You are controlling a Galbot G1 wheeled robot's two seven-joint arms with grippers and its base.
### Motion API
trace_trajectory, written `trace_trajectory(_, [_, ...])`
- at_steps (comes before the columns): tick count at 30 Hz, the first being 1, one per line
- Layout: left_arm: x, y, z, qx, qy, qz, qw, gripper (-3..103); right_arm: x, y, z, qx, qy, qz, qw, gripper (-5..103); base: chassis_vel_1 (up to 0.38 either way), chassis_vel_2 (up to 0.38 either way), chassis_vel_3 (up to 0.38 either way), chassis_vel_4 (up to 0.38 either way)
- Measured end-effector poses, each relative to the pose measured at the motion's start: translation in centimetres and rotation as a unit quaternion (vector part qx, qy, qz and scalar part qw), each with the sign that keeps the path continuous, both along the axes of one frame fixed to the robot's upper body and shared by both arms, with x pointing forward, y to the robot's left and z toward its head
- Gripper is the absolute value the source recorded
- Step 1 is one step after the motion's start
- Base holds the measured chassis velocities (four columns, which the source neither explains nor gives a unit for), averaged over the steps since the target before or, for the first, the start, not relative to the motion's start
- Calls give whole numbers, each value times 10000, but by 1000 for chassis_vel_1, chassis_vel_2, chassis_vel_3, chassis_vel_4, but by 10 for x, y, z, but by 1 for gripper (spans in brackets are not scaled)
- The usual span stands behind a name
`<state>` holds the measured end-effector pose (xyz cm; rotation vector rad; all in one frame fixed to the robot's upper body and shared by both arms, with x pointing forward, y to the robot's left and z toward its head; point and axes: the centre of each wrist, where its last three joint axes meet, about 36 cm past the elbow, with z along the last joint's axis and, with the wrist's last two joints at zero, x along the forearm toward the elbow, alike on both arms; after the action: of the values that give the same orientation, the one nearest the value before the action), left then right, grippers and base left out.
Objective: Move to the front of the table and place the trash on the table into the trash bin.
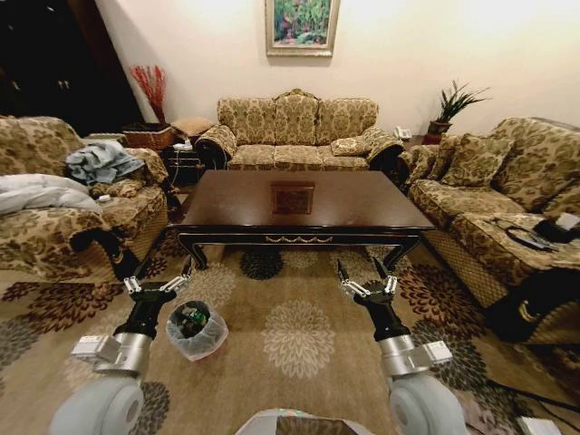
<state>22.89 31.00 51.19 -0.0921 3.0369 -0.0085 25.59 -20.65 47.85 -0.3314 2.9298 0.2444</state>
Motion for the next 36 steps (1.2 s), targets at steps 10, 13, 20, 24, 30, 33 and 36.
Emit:
trace_trajectory(10, [0, 0, 0, 0, 1, -1, 10000, 100, 0, 0, 0, 0, 2, -1, 10000, 100, -65, -35, 59, 18])
trace_trajectory(13, [0, 0, 0, -1, 1, -1, 10000, 100, 0, 0, 0, -1, 2, -1, 10000, 100, -57, -90, 62, 114])
trace_trajectory(20, [0, 0, 0, -1, 1, -2, 10000, 100, 0, 0, 0, -1, 2, -1, 10000, 100, -53, -48, 49, 42])
trace_trajectory(24, [0, 0, 0, -1, 1, -1, 10000, 100, 0, 0, 0, 0, 2, 0, 10000, 100, 0, 0, 0, 0])
trace_trajectory(30, [0, 0, 0, -1, 1, -1, 10000, 100, 0, 0, 0, -1, 1, 0, 10000, 100, 0, 0, 0, 0])
trace_trajectory(33, [0, 0, 0, -1, 1, -2, 10000, 100, 0, 0, 0, -1, 1, 0, 10000, 100, 0, 0, 0, 0])
trace_trajectory(36, [0, 0, 0, -1, 1, -2, 10000, 100, 0, 0, 0, -1, 1, 0, 10000, 100, 0, 0, 0, 0])
